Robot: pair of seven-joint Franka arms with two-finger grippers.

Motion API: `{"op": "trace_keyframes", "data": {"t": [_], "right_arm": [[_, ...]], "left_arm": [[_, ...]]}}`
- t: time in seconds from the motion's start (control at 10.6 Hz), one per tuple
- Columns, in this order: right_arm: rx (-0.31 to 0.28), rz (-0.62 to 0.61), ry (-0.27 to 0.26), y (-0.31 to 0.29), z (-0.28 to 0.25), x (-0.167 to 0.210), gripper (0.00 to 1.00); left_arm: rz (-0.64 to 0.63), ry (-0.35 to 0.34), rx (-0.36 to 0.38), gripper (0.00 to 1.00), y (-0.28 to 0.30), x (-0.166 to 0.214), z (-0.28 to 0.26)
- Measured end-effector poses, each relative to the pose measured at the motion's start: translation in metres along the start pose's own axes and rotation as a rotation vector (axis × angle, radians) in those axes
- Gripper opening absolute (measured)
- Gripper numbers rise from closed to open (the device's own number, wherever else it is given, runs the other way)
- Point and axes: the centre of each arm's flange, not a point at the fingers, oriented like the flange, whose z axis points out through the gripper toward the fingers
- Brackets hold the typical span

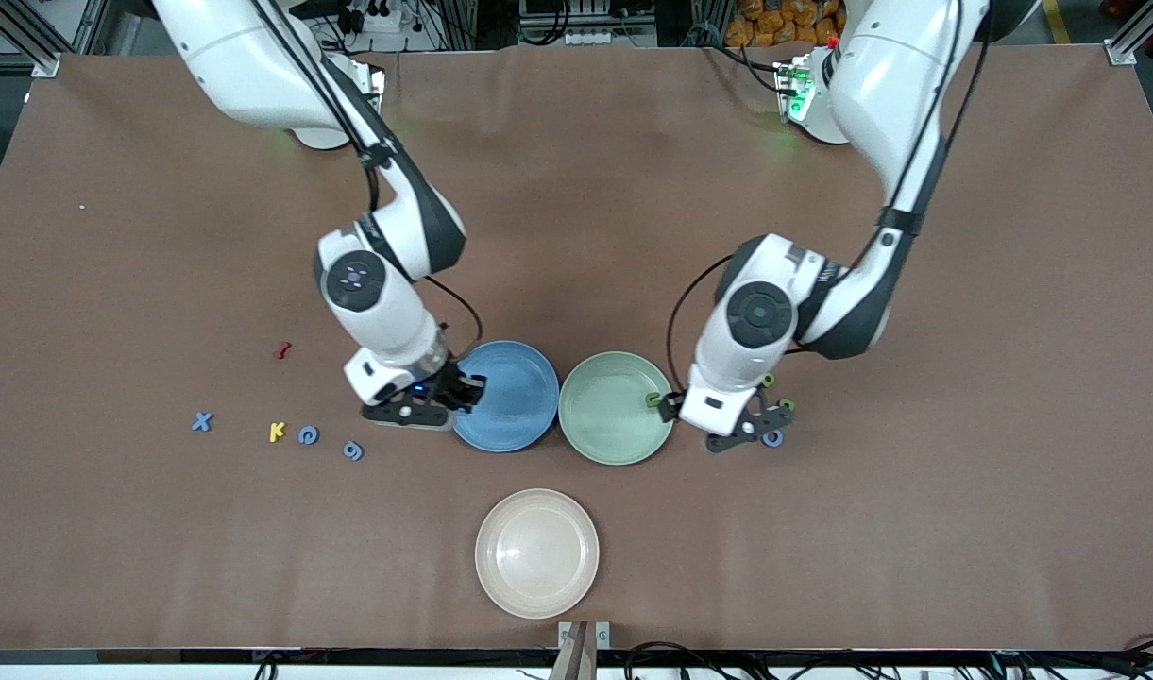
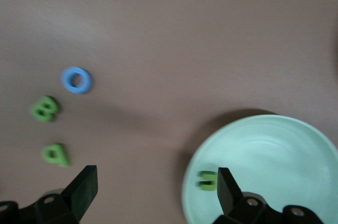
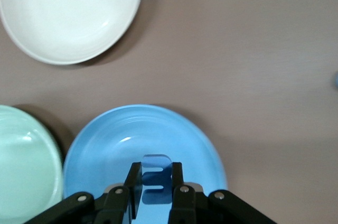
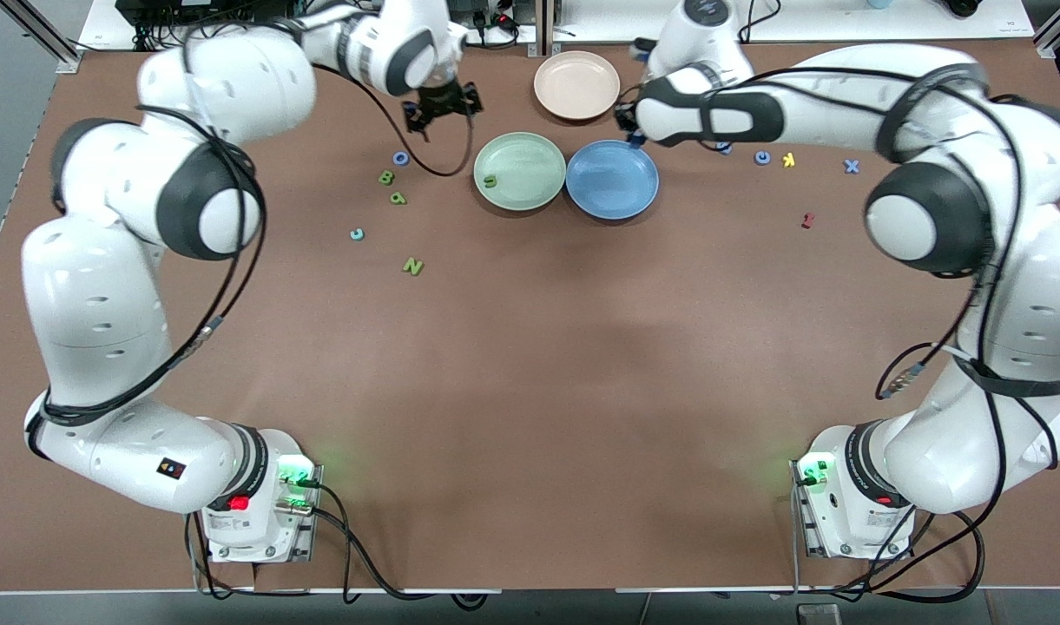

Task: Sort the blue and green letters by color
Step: 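Release both letters onto their plates and move both grippers back to letters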

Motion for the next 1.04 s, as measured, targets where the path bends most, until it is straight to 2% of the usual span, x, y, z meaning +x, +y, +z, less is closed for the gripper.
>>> {"op": "trace_keyframes", "data": {"t": [0.19,0.28,0.47,0.66,0.76,0.85,1.04], "right_arm": [[0.005,-0.045,-0.013,-0.033,0.027,-0.013,0.26],[0.005,-0.059,-0.018,-0.043,0.034,-0.02,0.3],[0.003,-0.045,-0.015,-0.047,0.033,-0.021,0.56],[-0.031,-0.024,-0.031,-0.032,0.025,-0.006,0.81],[-0.061,-0.012,-0.05,-0.013,0.013,0.008,0.94],[-0.091,-0.003,-0.068,0.018,-0.004,0.03,1.0],[-0.124,0.013,-0.059,0.113,-0.044,0.084,1.0]], "left_arm": [[0.081,-0.053,0.062,1.0,-0.044,0.023,-0.003],[0.105,-0.074,0.078,1.0,-0.067,0.032,0.005],[0.104,-0.083,0.081,1.0,-0.103,0.033,0.023],[0.094,-0.07,0.066,1.0,-0.127,0.016,0.045],[0.084,-0.078,0.07,1.0,-0.138,0.01,0.054],[0.061,-0.088,0.078,1.0,-0.143,0.005,0.062],[-0.003,-0.099,0.089,1.0,-0.142,-0.005,0.07]]}}
